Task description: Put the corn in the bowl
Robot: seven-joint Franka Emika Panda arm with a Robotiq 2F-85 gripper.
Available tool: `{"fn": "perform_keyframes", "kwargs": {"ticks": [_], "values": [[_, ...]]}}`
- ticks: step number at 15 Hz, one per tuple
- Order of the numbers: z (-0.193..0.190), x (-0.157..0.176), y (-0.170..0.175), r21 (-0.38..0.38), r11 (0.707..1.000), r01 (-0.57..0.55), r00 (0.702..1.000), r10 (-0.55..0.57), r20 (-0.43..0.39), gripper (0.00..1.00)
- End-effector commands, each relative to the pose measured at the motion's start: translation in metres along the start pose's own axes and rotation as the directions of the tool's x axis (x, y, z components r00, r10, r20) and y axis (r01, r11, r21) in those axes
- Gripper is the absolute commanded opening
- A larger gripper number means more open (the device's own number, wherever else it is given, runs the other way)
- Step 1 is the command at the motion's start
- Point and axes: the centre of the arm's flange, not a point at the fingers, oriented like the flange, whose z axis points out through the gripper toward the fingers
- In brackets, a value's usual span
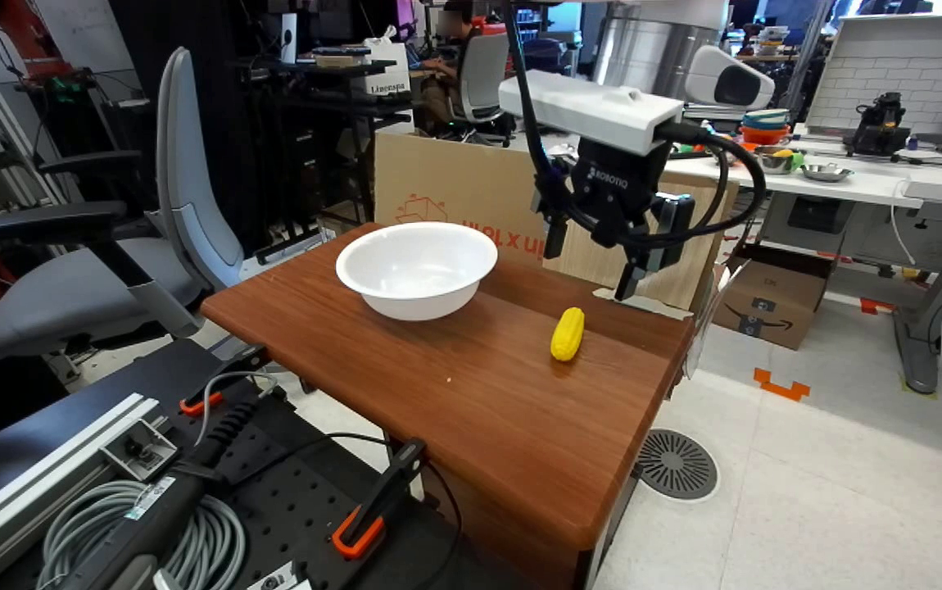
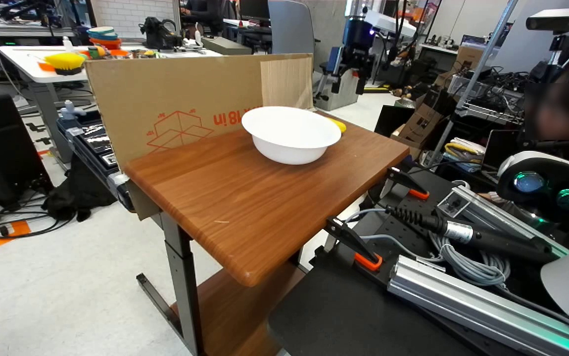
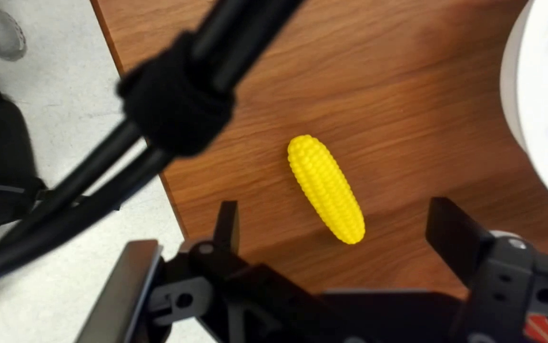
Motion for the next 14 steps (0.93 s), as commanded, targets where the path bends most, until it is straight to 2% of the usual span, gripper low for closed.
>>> {"fn": "perform_keyframes", "kwargs": {"ticks": [1,6,9,14], "values": [[0.011,0.041,-0.004,0.002,0.996,-0.085,0.996,0.085,-0.006,1.00],[0.039,0.062,-0.021,-0.034,0.995,-0.094,0.994,0.096,0.048,1.00],[0.057,0.060,-0.037,-0.039,0.999,-0.015,0.987,0.021,0.159,1.00],[0.074,0.054,-0.054,-0.065,0.997,0.040,0.966,-0.023,0.256,1.00]]}}
